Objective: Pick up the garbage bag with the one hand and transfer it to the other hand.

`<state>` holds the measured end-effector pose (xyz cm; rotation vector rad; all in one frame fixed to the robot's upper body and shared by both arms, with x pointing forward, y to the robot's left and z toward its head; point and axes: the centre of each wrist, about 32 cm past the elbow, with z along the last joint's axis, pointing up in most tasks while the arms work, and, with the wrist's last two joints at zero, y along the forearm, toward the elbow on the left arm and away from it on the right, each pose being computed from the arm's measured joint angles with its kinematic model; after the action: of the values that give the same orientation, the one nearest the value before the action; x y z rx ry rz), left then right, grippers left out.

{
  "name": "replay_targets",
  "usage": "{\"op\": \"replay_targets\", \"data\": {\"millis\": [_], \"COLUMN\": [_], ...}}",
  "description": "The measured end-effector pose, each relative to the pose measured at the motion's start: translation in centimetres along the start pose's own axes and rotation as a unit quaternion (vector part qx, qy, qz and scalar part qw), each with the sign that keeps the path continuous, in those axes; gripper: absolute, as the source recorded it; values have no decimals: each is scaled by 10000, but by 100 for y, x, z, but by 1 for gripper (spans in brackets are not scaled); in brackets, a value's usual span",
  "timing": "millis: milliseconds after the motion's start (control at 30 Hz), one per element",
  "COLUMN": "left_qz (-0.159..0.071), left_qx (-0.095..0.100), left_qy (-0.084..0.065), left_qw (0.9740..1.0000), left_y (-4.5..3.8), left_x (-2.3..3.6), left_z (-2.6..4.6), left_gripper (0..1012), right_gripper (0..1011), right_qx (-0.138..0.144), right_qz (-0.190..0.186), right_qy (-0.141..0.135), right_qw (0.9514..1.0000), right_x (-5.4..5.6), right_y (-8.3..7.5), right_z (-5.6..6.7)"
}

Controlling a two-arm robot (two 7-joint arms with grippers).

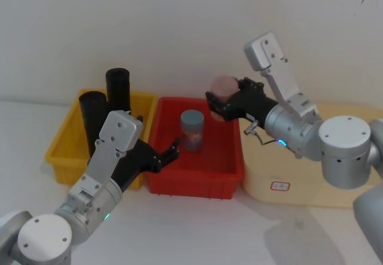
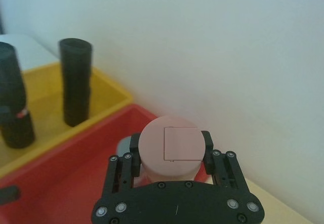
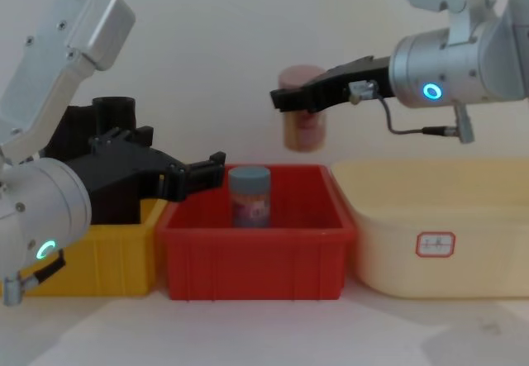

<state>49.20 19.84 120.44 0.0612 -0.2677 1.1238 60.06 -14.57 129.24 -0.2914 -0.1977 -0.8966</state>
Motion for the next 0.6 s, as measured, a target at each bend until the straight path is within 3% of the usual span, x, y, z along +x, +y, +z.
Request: {"op": "replay_targets", "data": {"millis": [367, 600], "left_qz": [0, -1], "left_qx": [0, 0], "left_qy": [1, 1], "left_qw": [10000, 10000], "left_y": [0, 0], "left_x": [0, -1], "left_z": [0, 0], "left_gripper": [1001, 1001], "right_gripper": [664, 664], "right_qx": [-262, -587], "right_qz": [-704, -1218], "right_qy": [-215, -296], "right_qw": [9969, 9904], "right_x": [7, 15], "right_y": [-163, -266], "right_z": [95, 121]}}
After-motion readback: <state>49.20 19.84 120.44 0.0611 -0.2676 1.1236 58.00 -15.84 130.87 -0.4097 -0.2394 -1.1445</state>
